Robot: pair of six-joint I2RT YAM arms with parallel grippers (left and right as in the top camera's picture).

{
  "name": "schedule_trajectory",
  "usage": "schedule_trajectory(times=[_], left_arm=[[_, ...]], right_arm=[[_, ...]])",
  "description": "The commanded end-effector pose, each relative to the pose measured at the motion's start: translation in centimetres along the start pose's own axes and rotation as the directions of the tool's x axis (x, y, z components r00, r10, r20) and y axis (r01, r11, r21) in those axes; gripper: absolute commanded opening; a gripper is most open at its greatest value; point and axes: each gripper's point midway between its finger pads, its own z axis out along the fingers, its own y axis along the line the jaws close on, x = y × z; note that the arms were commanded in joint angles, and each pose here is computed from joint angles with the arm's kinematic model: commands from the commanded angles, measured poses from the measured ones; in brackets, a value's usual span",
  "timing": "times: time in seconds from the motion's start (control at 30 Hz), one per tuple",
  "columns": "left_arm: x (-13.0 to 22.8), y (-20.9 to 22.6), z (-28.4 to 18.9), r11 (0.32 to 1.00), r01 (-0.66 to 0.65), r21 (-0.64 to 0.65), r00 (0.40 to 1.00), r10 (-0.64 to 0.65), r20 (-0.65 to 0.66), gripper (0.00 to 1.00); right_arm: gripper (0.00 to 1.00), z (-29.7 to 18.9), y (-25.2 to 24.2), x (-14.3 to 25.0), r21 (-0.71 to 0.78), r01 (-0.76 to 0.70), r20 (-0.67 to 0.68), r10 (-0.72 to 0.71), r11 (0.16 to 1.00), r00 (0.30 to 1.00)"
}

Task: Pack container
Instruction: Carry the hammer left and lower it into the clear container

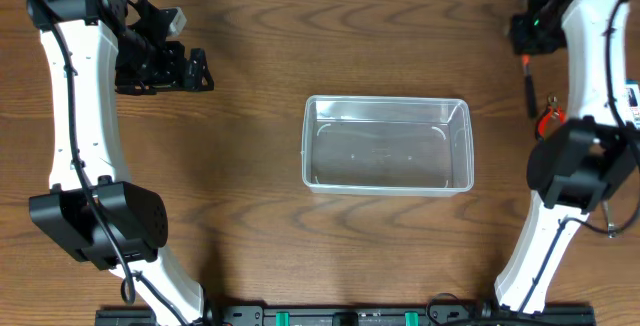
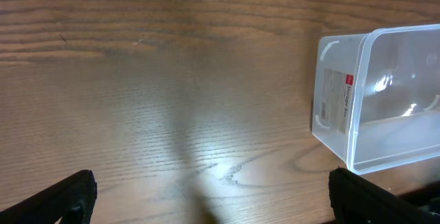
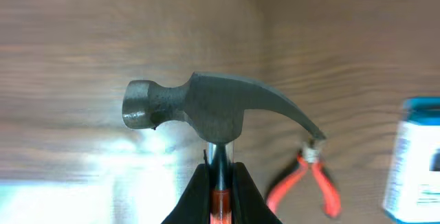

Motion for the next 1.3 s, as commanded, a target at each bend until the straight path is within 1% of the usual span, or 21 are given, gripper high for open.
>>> schedule_trajectory(times=[0.0, 0.13, 0.23, 0.33, 0.4, 0.5, 0.57, 0.67, 0.77, 0.9, 1.07, 1.27], left_arm=[[0.1, 0.2, 0.2, 1.000, -0.003, -0.010, 1.000, 0.003, -0.012, 0.98], [0.1, 0.2, 0.2, 1.000, -0.003, -0.009, 1.000, 0.003, -0.012, 0.98], [0.1, 0.2, 0.2, 1.000, -0.003, -0.010, 1.000, 0.003, -0.012, 0.98], [0.1, 0.2, 0.2, 1.000, -0.003, -0.009, 1.000, 0.003, -0.012, 0.98], [0.1, 0.2, 0.2, 1.000, -0.003, -0.009, 1.000, 0.003, -0.012, 0.98], [0.1, 0.2, 0.2, 1.000, -0.002, -0.009, 1.000, 0.002, -0.012, 0.98], [0.1, 0.2, 0.2, 1.000, -0.002, -0.009, 1.000, 0.002, -0.013, 0.98], [0.1, 0.2, 0.2, 1.000, -0.003, -0.009, 1.000, 0.003, -0.012, 0.98], [0.1, 0.2, 0.2, 1.000, -0.003, -0.009, 1.000, 0.003, -0.011, 0.98], [0.1, 0.2, 0.2, 1.000, -0.003, -0.010, 1.000, 0.003, -0.012, 0.98], [-0.3, 0.3, 0.2, 1.000, -0.008, -0.013, 1.000, 0.008, 0.004, 0.98], [-0.4, 0.3, 0.2, 1.000, -0.009, -0.015, 1.000, 0.010, 0.008, 0.98]], right_arm=[[0.01, -9.2, 3.3, -1.9, -0.008, 0.210, 0.188, -0.205, 0.978, 0.961], [0.01, -13.9, 7.9, -0.4, -0.023, 0.418, 0.242, -0.400, 0.908, 0.884], [0.01, -16.8, 13.0, 1.6, -0.060, 0.605, 0.288, -0.567, 0.794, 0.772], [0.01, -18.1, 16.9, 3.6, -0.085, 0.718, 0.295, -0.671, 0.690, 0.680], [0.01, -18.2, 19.1, 5.1, -0.115, 0.773, 0.276, -0.727, 0.624, 0.628], [0.01, -17.7, 21.8, 6.6, -0.153, 0.805, 0.259, -0.763, 0.573, 0.592], [0.01, -17.3, 23.2, 7.4, -0.167, 0.834, 0.252, -0.795, 0.525, 0.551], [0.01, -16.7, 24.6, 8.4, -0.171, 0.891, 0.252, -0.856, 0.420, 0.452], [0.01, -15.9, 25.4, 9.3, -0.186, 0.925, 0.244, -0.896, 0.332, 0.371], [0.01, -14.3, 25.9, 10.8, -0.232, 0.936, 0.214, -0.925, 0.265, 0.315], [0.01, -11.6, 25.9, 11.8, -0.275, 0.939, 0.189, -0.946, 0.207, 0.264], [0.01, -8.6, 27.0, 11.9, -0.280, 0.941, 0.191, -0.949, 0.191, 0.250]])
